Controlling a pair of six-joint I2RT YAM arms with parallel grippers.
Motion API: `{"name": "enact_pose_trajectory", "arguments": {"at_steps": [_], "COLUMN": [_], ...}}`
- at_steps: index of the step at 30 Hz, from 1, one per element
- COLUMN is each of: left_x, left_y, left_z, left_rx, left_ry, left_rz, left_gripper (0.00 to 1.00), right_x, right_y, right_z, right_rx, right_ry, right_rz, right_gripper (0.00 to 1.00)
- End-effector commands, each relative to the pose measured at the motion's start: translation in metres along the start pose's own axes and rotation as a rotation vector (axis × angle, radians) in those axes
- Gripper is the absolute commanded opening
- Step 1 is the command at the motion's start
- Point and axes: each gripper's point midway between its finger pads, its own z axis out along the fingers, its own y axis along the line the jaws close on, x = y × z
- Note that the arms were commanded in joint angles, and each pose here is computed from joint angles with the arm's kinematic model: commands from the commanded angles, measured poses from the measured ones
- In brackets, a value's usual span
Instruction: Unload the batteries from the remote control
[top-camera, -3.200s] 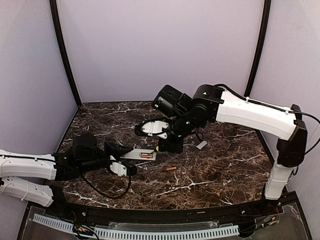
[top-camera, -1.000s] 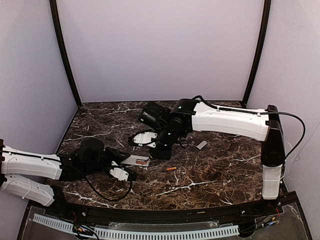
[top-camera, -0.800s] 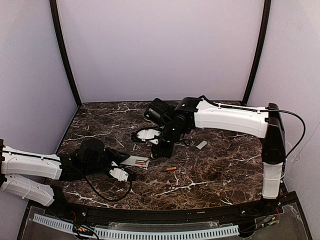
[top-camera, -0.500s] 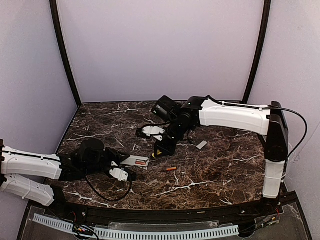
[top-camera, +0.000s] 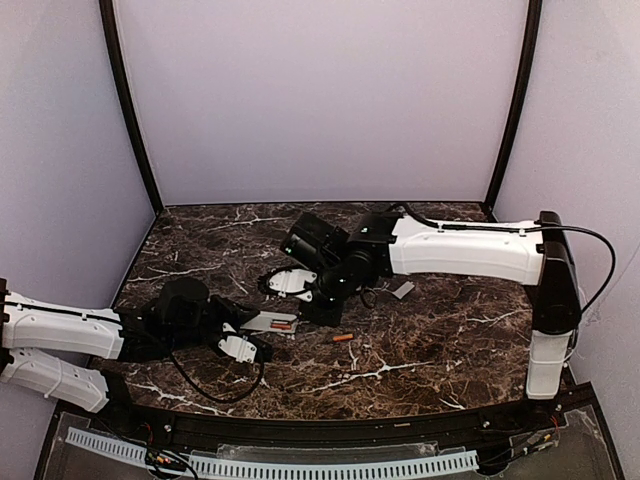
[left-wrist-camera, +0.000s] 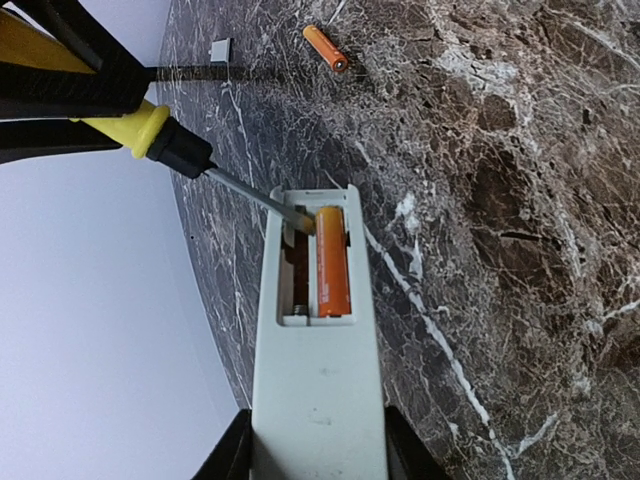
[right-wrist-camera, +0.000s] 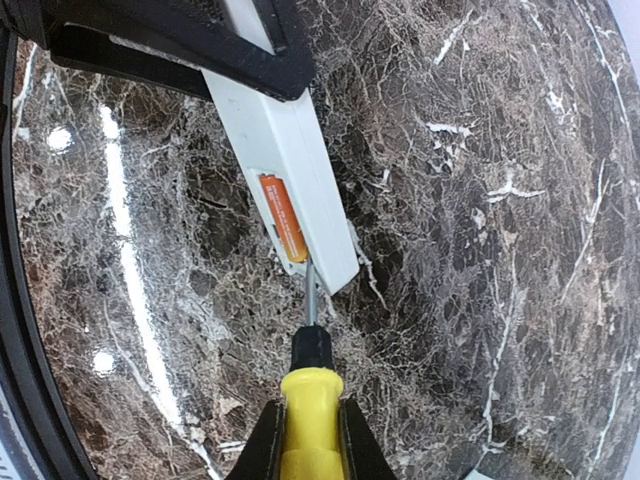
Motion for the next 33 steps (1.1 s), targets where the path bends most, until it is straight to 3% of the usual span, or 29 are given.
{"name": "enact_pose_trajectory", "arguments": {"at_steps": [1,10,27,33], "left_x": [-0.028,-0.028,-0.028,-0.028], "left_y": [0.040,0.042,0.045,0.044], "left_z": [-0.010,-0.012,-0.016,-0.016], "left_rx": [-0.123,-0.127,-0.144,-0.142], "left_ry": [-0.138,-0.138,-0.140,-0.139], "left_rz": [-0.026,-0.028,-0.030,-0.030], "left_gripper": [0.00,0.00,0.00,0.00], "right_x": [-0.012,-0.013,-0.002,0.001], "right_y": [-0.023,-0.001,-0.024,-0.027], "right_z": [0.007,0.008,-0.002,-0.002], "right_rx": [0.190,0.039,-0.166,-0.174], "right_ry": [-0.001,-0.045,-0.094,-0.091], "right_rz": [-0.066,-0.071,0.307,0.336], "right_gripper": [0.00,0.00,0.00,0.00]}}
